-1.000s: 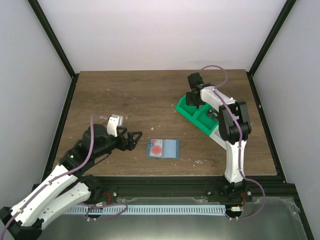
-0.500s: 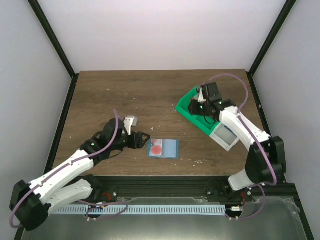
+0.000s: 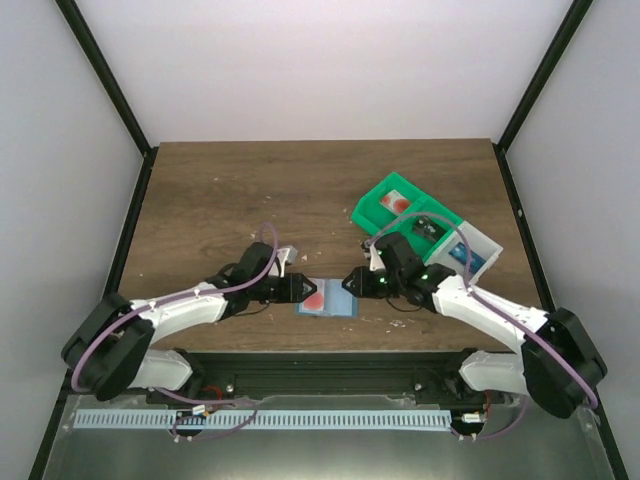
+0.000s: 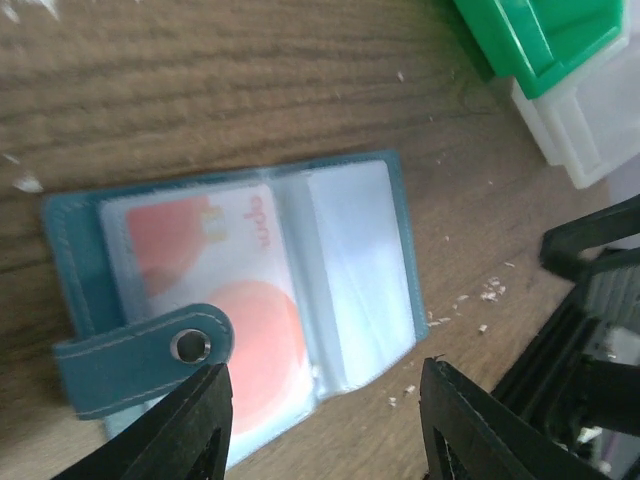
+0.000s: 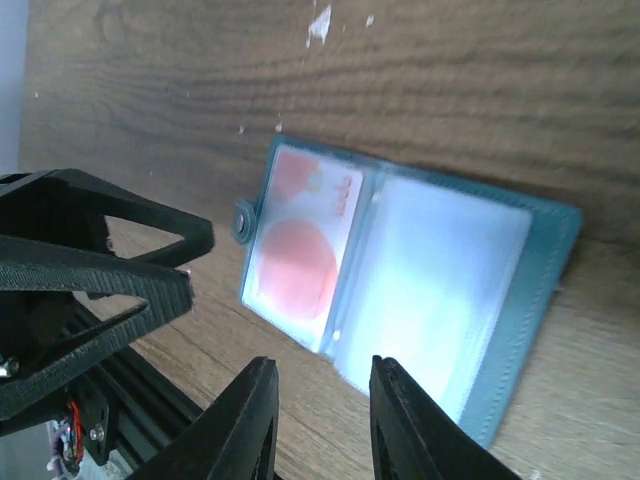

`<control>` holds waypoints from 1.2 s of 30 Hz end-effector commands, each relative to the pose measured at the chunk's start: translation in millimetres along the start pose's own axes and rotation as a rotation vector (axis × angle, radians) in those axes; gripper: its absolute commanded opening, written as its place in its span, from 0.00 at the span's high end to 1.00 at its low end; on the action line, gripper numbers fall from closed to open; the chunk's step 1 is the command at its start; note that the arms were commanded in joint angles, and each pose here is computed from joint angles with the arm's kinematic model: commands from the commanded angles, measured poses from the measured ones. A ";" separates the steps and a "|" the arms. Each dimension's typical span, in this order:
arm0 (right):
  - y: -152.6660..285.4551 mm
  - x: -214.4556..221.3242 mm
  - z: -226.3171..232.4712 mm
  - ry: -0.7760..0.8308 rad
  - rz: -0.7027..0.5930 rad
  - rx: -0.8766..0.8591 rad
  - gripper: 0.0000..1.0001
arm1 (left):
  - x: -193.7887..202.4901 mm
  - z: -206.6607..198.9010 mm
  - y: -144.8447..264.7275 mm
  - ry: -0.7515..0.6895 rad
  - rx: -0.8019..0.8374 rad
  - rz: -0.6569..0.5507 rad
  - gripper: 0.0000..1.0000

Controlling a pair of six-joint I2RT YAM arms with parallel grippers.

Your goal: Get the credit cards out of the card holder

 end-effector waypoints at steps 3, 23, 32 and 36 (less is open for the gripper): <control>-27.1 14.6 15.2 -0.041 0.035 -0.086 0.77 | 1.0 -24.4 -10.2 0.080 0.227 -0.029 0.46; -74.5 30.1 -46.8 -0.057 0.080 0.114 0.99 | 16.7 8.2 -25.6 0.114 0.089 -0.033 0.19; -66.7 29.6 -35.2 -0.064 0.072 0.075 0.99 | 16.7 10.4 -24.5 0.105 0.065 -0.027 0.17; -57.3 25.5 -2.2 -0.052 0.054 -0.016 0.99 | 15.8 9.2 -21.0 0.122 0.075 -0.045 0.15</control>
Point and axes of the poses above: each gripper's point midway between its finger pads, its own y axis back along the fingers, its own z axis along the line the jaws close on, x = y × z, the point moved 2 cm from there along y, back along the fingers, and after that the axes turned 12 degrees about -y, right-handed, at the moved point
